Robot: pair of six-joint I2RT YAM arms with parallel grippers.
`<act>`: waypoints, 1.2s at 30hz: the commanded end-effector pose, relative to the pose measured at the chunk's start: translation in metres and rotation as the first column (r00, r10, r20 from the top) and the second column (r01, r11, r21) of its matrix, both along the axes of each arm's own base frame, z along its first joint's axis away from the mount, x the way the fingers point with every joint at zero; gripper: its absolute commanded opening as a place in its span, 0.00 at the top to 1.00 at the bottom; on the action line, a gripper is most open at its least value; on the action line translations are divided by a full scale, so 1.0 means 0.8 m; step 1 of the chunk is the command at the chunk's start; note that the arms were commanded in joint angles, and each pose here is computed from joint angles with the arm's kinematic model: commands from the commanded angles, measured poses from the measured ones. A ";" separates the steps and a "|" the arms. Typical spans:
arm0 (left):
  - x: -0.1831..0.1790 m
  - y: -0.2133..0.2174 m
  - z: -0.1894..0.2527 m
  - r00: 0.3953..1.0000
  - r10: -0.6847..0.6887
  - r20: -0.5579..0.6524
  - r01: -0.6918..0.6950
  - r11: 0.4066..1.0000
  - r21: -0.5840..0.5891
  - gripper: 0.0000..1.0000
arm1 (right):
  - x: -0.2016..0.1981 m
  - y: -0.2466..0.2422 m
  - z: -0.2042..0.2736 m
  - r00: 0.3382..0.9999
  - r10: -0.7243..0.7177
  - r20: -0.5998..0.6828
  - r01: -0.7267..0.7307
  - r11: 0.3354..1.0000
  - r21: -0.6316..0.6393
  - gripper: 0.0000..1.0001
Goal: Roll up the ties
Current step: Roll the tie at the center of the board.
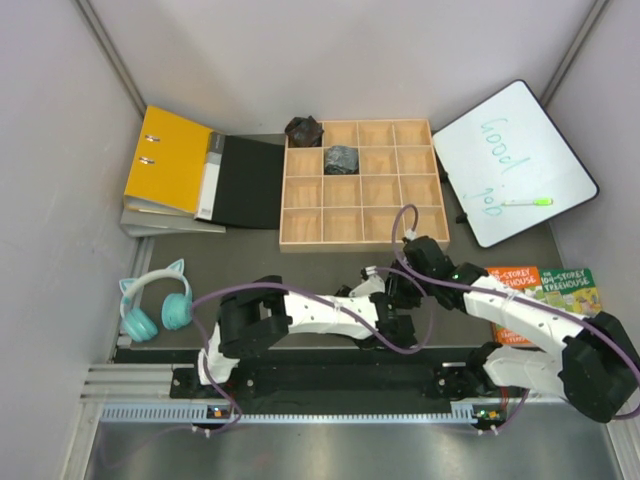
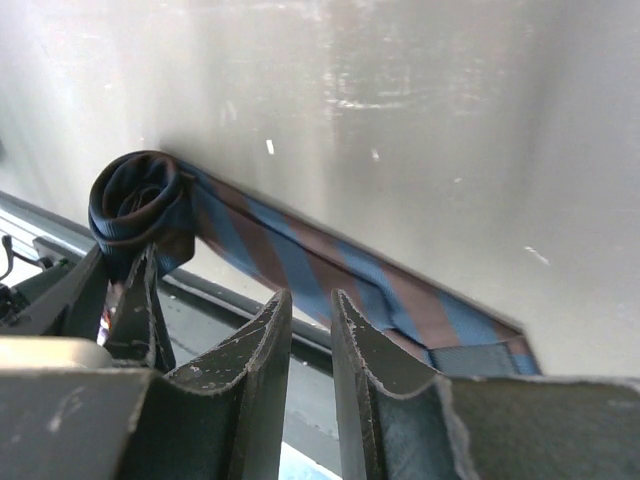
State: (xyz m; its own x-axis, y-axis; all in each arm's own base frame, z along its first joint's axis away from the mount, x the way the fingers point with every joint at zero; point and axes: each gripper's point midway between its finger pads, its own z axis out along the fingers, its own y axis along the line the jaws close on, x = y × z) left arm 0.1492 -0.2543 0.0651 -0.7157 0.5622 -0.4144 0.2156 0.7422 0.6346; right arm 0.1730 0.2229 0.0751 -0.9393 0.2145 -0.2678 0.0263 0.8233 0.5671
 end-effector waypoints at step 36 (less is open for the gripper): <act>-0.032 -0.095 -0.039 0.971 -0.141 -0.193 0.078 0.949 -0.305 0.48 | 0.005 -0.017 0.006 0.999 -0.027 0.032 0.027 1.000 0.009 0.77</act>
